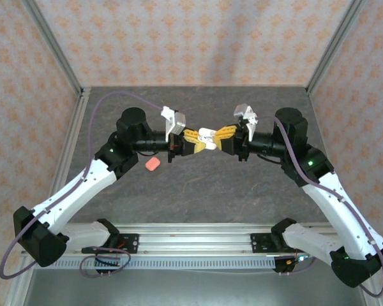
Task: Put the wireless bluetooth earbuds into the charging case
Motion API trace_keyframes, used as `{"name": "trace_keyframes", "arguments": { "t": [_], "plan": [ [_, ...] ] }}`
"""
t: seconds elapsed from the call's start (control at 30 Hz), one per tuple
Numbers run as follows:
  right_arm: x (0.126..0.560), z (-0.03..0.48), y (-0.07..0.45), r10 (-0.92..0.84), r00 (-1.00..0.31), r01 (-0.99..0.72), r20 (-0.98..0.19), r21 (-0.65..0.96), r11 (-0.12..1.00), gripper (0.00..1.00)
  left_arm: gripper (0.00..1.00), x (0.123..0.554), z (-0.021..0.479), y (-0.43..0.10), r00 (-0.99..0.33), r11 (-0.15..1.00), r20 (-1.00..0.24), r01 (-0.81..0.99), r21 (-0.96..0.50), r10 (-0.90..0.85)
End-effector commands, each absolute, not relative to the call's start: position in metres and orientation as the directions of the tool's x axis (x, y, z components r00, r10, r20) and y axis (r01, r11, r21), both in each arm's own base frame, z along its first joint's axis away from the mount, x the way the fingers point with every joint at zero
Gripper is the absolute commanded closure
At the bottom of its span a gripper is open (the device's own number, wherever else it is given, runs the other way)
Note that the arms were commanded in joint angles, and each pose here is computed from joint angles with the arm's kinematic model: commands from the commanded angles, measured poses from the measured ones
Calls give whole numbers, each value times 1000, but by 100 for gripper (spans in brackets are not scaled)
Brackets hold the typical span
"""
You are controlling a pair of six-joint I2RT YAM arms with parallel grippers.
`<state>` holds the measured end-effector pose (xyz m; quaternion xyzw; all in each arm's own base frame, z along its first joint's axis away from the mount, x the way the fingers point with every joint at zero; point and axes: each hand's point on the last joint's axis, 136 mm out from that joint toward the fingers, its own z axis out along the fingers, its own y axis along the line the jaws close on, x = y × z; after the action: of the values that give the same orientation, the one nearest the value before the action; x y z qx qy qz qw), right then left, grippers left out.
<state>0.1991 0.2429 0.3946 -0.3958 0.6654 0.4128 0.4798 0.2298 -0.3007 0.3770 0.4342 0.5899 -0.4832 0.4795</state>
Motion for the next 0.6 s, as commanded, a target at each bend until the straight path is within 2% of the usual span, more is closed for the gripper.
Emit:
{"name": "trace_keyframes", "arguments": {
  "t": [0.0,0.27,0.57],
  "plan": [
    [176,397,251,-134,-189,-962,-973,156,226,79,100,228,393,-298,-108,167,-994,980,-105,11],
    [173,396,253,-137,-205,-963,-969,175,207,73,100,228,391,-297,-109,175,-994,979,-105,12],
    [181,399,253,-122,-248,-946,-961,214,243,65,100,228,390,-296,-108,182,-994,978,-104,11]
  ]
}}
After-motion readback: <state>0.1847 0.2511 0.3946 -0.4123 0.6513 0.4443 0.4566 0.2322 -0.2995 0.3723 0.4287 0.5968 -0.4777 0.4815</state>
